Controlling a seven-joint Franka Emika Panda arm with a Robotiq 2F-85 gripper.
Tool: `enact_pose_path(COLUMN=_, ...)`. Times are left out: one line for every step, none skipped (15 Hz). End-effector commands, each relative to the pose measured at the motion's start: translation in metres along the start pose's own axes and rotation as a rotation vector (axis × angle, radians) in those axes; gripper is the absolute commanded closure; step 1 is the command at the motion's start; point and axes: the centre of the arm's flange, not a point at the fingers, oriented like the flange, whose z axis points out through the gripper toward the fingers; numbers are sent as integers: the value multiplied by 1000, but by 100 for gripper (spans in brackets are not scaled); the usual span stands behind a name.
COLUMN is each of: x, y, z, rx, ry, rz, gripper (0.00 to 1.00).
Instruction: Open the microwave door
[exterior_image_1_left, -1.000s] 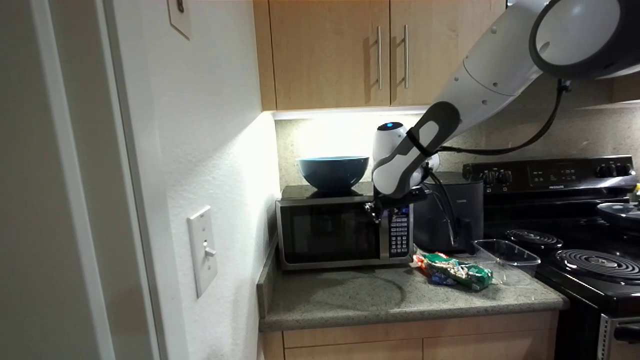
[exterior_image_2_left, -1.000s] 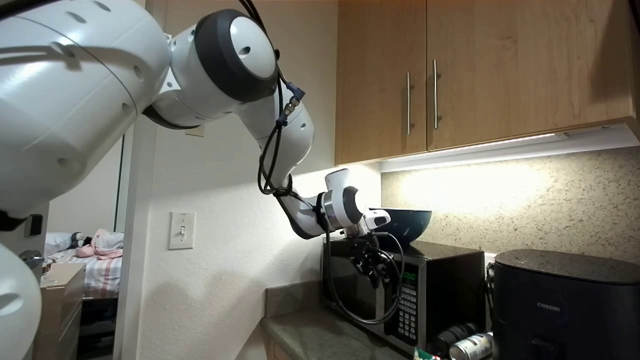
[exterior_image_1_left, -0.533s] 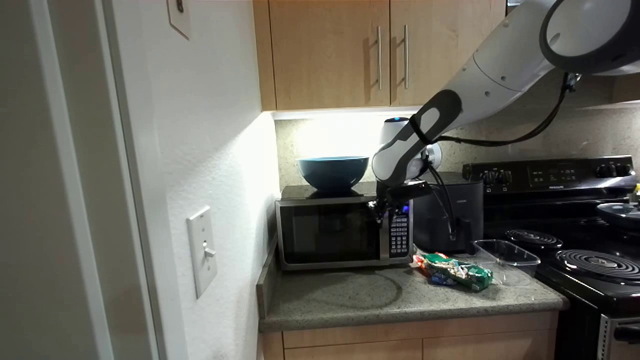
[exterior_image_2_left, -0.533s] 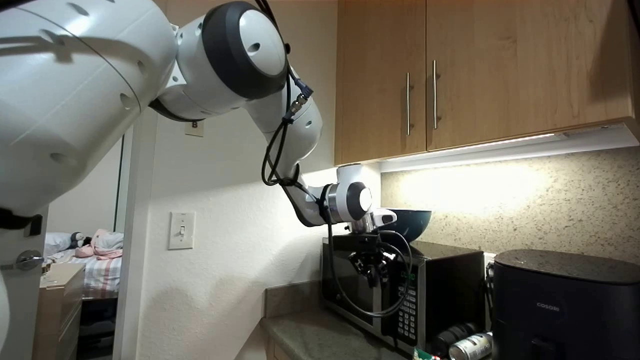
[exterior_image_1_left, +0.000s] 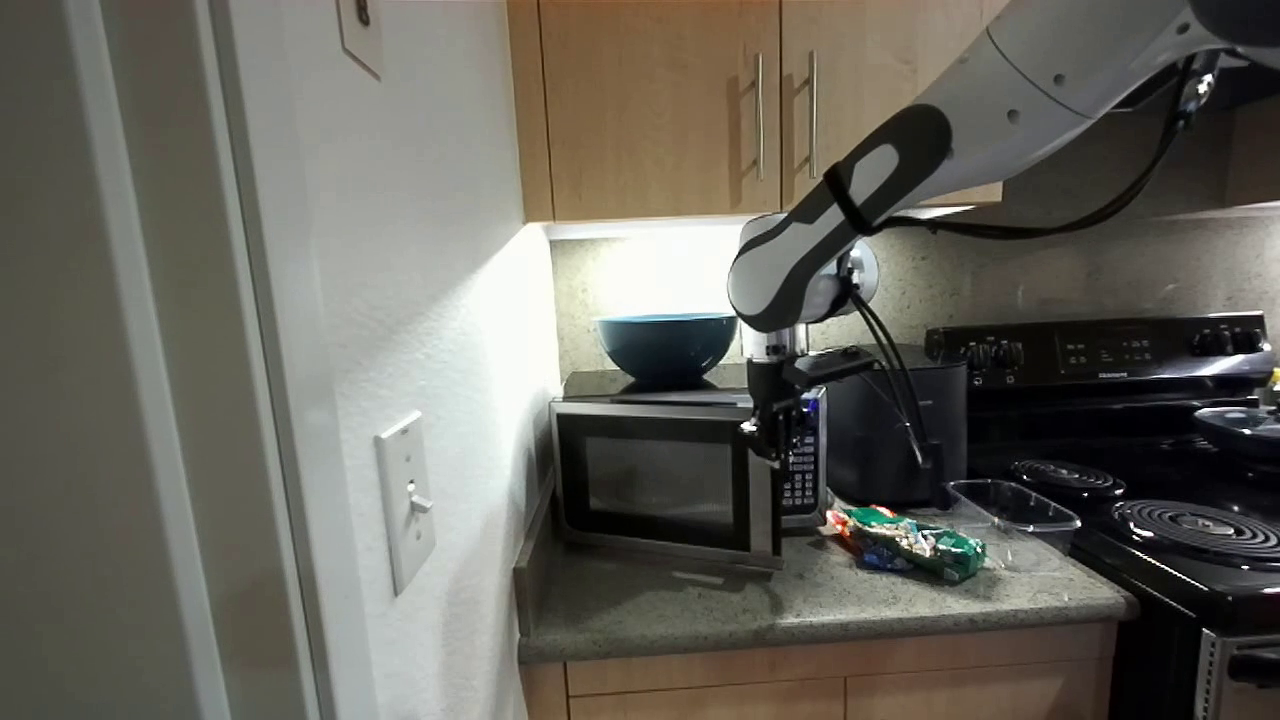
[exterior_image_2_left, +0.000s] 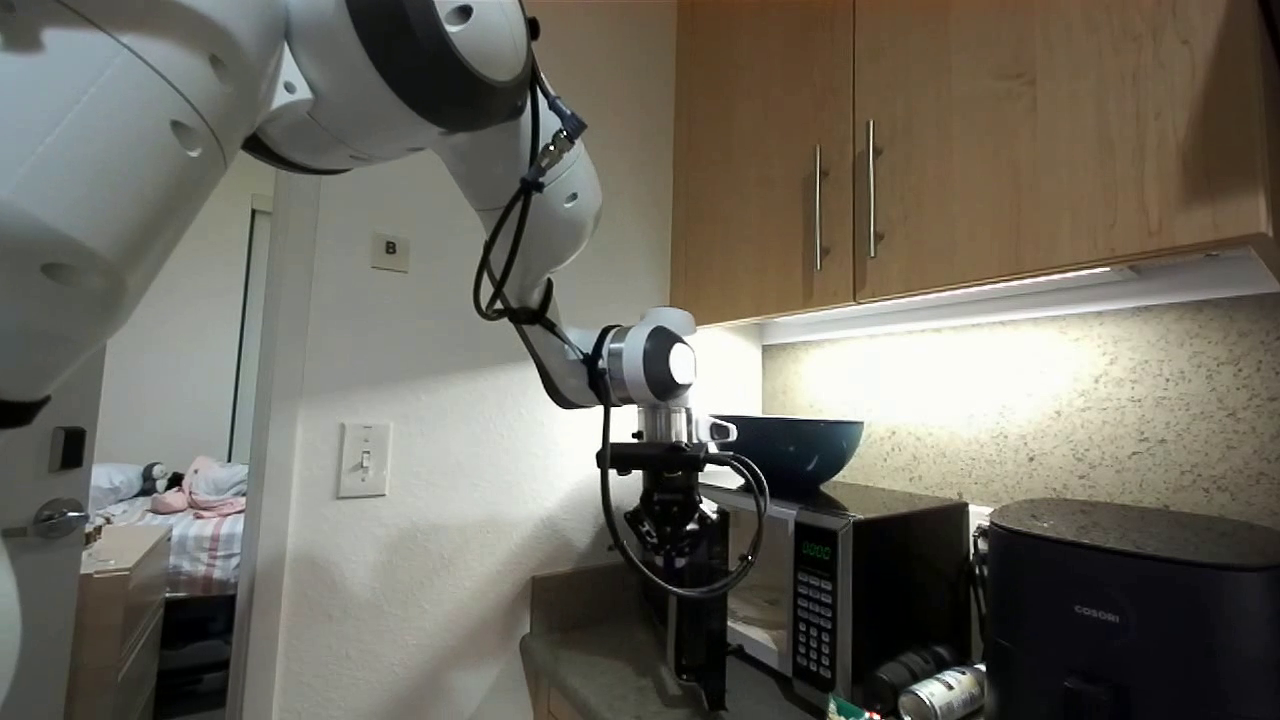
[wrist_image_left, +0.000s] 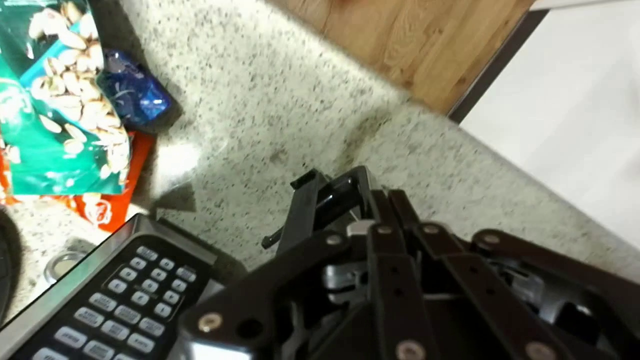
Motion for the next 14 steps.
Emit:
enact_pose_path(x=-32, y=-22, z=-14, rx=8, ry=-129, rz=-157, gripper=68)
enact_pose_path(x=-38, y=-27, z=-19, rx=2, ry=-150, rz=-185, gripper=62)
enact_pose_path(x=-44, y=-30, z=-26, rx=-3, ry=-165, rz=-211, gripper=56)
enact_pose_path(x=-50, y=-33, z=-30, rx=-8, ry=-175, rz=-231, gripper=49)
enact_pose_path(x=-56, y=-33, z=-37, rx=-10, ry=-178, rz=-256, gripper=43)
enact_pose_path(x=-62, y=-33, z=-43, rx=-9, ry=-180, rz=-274, gripper=36)
enact_pose_path(x=-70, y=-32, z=-50, rx=-16, ry=-175, rz=-286, gripper=31)
enact_pose_path(x=-76, y=-30, z=-57, rx=-21, ry=-167, rz=-290, gripper=23)
enact_pose_path(x=-81, y=-28, z=-63, rx=-28, ry=-149, rz=-290, gripper=17)
enact_pose_path(x=-86, y=-27, z=-70, rx=-30, ry=-123, rz=-286, gripper=12)
enact_pose_path(x=-89, y=-25, z=-76, rx=-30, ry=-100, rz=-274, gripper=5)
enact_pose_path(x=-91, y=-24, z=-80, rx=-31, ry=-78, rz=-272, gripper=2)
enact_pose_path(x=-91, y=-22, z=-84, rx=-41, ry=-35, rz=-271, gripper=0)
enact_pose_path(x=-88, y=-19, z=-87, rx=-46, ry=0, rz=-266, gripper=0)
